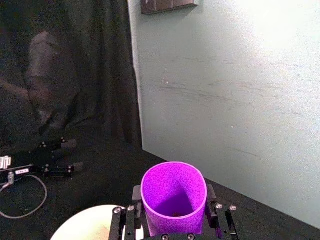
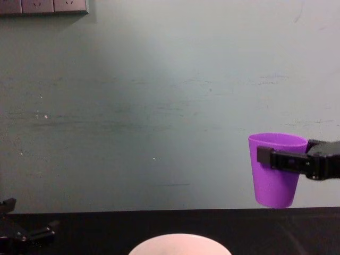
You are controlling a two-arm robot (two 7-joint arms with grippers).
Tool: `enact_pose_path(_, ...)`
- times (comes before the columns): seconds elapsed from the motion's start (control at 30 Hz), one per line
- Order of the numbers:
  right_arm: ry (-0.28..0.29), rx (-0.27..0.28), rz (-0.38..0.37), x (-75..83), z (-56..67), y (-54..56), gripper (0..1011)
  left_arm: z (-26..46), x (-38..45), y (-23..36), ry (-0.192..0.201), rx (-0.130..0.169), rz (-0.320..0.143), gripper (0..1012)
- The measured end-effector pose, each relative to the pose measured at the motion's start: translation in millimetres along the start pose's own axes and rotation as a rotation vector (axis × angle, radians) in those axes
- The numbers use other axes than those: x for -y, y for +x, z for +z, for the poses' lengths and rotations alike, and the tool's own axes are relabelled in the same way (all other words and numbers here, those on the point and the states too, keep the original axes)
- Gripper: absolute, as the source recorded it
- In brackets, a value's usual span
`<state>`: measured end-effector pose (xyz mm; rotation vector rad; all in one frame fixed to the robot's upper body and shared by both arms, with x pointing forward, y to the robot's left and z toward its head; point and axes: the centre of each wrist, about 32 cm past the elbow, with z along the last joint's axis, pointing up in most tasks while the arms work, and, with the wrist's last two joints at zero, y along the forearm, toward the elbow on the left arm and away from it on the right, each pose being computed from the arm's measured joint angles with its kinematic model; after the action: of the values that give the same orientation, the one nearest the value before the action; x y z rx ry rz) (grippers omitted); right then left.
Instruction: Pick up the cup and pour the mung beans from the cup into the bowl.
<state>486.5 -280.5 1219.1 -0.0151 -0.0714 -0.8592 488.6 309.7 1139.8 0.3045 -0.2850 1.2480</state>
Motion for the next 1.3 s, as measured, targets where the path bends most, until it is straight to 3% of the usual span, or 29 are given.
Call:
enact_pose_path(0.2, -0.023, 0.031, 0.02, -0.4, 26.2, 4.7, 723, 0.0, 0.0, 0.0, 0.0, 0.0, 0.0, 1003)
enact_pose_path(0.63, -0.027, 0.062, 0.043, -0.4, 68.2, 9.0, 723, 0.0, 0.0, 0.0, 0.0, 0.0, 0.0, 1004)
enact_pose_path(1.3, -0.026, 0.061, 0.042, -0.6, 68.7, 8.9, 723, 0.0, 0.0, 0.0, 0.0, 0.0, 0.0, 1003)
